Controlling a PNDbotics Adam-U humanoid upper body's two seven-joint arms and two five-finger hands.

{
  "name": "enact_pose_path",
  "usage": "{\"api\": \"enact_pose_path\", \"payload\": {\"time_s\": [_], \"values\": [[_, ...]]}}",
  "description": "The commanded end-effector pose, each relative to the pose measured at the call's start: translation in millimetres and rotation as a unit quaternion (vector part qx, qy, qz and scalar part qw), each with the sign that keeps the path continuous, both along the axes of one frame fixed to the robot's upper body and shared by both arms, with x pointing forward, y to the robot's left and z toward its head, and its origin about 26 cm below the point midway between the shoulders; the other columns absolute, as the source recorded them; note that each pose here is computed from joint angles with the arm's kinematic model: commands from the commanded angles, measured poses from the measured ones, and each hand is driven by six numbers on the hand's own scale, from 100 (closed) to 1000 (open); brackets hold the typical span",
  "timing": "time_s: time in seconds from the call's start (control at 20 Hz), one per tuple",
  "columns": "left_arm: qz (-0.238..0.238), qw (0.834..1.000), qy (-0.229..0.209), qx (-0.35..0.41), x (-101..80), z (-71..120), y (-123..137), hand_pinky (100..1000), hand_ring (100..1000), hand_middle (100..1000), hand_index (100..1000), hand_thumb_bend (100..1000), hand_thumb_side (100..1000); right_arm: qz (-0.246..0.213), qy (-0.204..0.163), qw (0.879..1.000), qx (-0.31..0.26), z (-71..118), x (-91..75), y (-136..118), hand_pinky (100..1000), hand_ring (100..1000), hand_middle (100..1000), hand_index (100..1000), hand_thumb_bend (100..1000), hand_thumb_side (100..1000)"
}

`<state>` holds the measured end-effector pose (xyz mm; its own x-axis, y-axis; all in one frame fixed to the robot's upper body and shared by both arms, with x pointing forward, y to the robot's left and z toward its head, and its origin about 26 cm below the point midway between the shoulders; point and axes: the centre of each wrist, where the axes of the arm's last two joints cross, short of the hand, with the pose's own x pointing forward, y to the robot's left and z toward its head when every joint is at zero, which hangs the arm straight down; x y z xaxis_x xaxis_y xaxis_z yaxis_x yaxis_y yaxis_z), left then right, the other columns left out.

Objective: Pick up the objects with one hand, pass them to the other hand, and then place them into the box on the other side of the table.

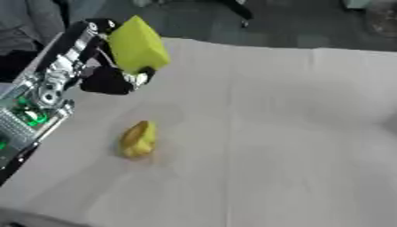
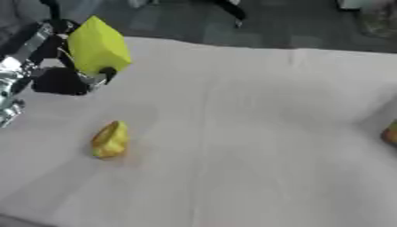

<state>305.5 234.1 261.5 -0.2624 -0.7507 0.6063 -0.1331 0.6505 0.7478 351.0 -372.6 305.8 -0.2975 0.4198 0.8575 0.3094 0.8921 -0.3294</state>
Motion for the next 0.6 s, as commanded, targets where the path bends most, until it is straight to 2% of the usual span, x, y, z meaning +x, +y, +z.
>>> {"api": "enact_pose_path", "payload": {"time_s": [0.05,0.6], "values": [[-0.016,0.999,-0.030,0.001,-2.9,6.6,-7.2,482,480,401,464,160,100,-0.005,-0.017,1.000,-0.008,12.4,-5.8,-3.0,820,884,768,899,100,598],[-0.068,0.996,-0.055,-0.017,-2.9,5.6,-35.7,479,478,399,460,144,100,-0.003,-0.016,1.000,-0.003,10.5,-5.0,-2.3,820,884,768,899,100,594]]}}
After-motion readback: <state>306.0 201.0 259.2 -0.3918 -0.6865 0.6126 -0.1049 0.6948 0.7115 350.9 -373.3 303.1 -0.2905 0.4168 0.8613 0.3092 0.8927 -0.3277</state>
